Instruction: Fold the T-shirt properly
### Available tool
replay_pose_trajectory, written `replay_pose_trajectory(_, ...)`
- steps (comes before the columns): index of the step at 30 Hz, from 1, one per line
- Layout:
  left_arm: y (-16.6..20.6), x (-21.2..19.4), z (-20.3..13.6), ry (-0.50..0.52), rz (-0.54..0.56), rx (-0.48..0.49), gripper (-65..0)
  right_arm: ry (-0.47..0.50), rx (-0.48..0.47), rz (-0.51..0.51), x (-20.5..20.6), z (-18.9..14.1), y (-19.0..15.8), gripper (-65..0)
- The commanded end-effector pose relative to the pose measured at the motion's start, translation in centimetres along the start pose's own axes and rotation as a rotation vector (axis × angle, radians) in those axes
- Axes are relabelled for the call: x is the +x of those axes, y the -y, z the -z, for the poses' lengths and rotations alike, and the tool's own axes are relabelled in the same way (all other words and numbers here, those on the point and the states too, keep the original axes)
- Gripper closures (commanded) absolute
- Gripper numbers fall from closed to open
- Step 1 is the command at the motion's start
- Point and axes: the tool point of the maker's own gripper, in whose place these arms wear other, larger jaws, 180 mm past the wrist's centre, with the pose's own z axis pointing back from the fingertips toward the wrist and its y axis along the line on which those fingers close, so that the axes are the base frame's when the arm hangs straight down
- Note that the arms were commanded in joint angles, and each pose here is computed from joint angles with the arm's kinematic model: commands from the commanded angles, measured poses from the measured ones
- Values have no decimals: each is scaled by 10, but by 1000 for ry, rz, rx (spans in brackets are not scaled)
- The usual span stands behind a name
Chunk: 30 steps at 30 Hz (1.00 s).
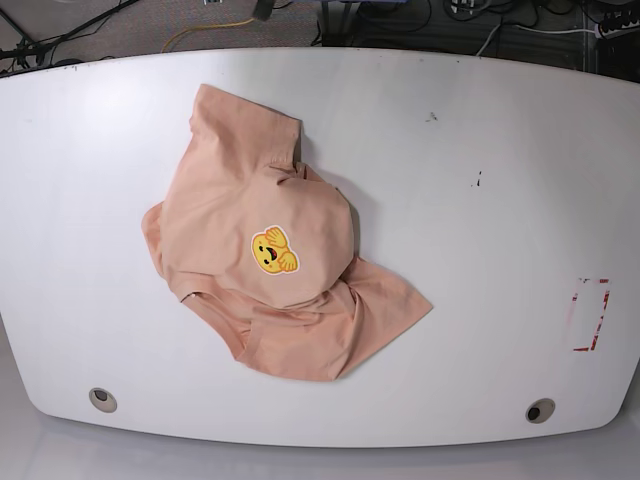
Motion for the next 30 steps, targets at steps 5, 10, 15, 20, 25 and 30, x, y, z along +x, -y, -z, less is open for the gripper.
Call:
replay_pose_trajectory(5, -6, 4, -31, 73, 36, -11, -319, 70, -21, 43, -2, -32, 3, -423)
replay_pose_trajectory(10, 3, 12, -67, 141, 57, -38, -319, 112, -30, 92, -6, -60, -2, -423)
replay_pose_trajectory(15, -6, 25, -100, 201, 80, -28, -319, 150, -36, 122, -6, -87, -6, -423)
replay_pose_trajectory(20, -2, 39, -126, 249, 108, -49, -319, 196, -36, 129, 2, -116, -16, -423)
replay_pose_trajectory(25, -2, 63, -146, 318, 94, -58, -319, 270, -33, 103, 28, -142, -26, -423)
replay_pose_trajectory(30, -24, 93, -168, 400, 32, -18, -319, 349, -33, 82, 56, -166, -35, -423)
